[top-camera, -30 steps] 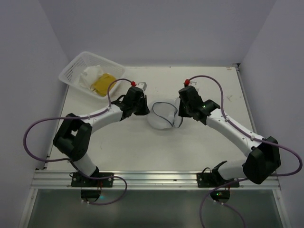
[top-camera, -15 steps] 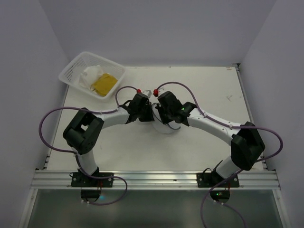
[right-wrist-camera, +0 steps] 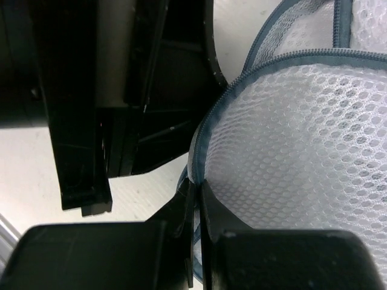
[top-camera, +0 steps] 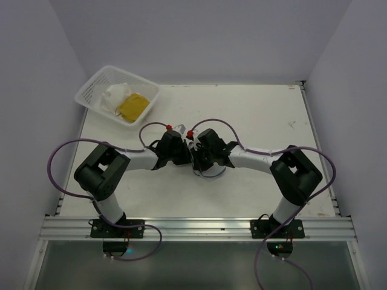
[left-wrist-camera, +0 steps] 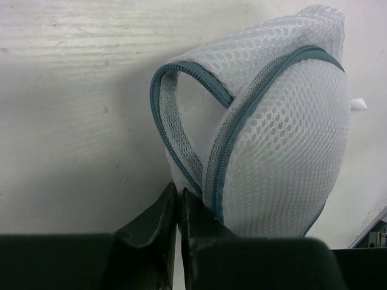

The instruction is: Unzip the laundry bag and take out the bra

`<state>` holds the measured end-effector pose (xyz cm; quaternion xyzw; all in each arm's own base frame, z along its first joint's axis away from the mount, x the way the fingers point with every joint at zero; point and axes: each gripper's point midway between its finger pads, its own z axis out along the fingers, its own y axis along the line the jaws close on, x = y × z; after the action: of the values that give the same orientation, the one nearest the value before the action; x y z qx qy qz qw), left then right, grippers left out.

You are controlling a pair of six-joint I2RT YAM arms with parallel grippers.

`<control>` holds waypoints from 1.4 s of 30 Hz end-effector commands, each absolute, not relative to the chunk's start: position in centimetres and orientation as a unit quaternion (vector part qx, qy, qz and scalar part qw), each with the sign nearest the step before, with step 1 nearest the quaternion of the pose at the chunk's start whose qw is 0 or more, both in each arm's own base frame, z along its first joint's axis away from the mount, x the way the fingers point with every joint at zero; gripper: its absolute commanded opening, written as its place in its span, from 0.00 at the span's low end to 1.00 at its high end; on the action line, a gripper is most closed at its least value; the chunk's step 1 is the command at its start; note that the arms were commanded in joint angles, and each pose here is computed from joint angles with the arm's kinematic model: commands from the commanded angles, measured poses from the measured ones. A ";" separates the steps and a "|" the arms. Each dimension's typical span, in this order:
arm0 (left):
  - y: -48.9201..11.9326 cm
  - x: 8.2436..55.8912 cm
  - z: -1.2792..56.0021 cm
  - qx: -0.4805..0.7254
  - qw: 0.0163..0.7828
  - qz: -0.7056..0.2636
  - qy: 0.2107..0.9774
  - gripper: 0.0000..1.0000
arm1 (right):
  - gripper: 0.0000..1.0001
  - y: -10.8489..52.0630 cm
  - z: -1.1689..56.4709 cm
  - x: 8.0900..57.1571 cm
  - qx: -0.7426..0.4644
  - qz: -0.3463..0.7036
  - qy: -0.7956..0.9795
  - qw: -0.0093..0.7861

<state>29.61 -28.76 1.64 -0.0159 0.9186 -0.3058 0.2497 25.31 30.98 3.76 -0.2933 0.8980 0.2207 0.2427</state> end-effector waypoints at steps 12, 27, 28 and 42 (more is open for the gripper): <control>-19.8 26.4 1.2 -0.077 0.259 -0.216 0.938 0.62 | 0.00 32.7 1.6 23.8 -0.311 0.273 0.885 0.211; -11.8 28.5 10.6 -0.131 0.381 -0.137 0.905 0.86 | 0.61 35.4 10.9 24.1 -0.324 0.339 0.850 0.242; -11.8 28.7 11.4 -0.130 0.387 -0.138 0.902 0.86 | 0.63 35.5 11.6 23.9 -0.327 0.346 0.846 0.242; -7.2 30.9 29.2 -0.120 0.555 -0.067 0.820 1.00 | 0.99 22.3 28.3 32.7 -0.095 0.251 0.855 0.444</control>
<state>31.37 -10.13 25.37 -0.1223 0.8381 -0.1266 0.5163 31.29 27.79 24.15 -0.1872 0.8505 0.2907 0.3962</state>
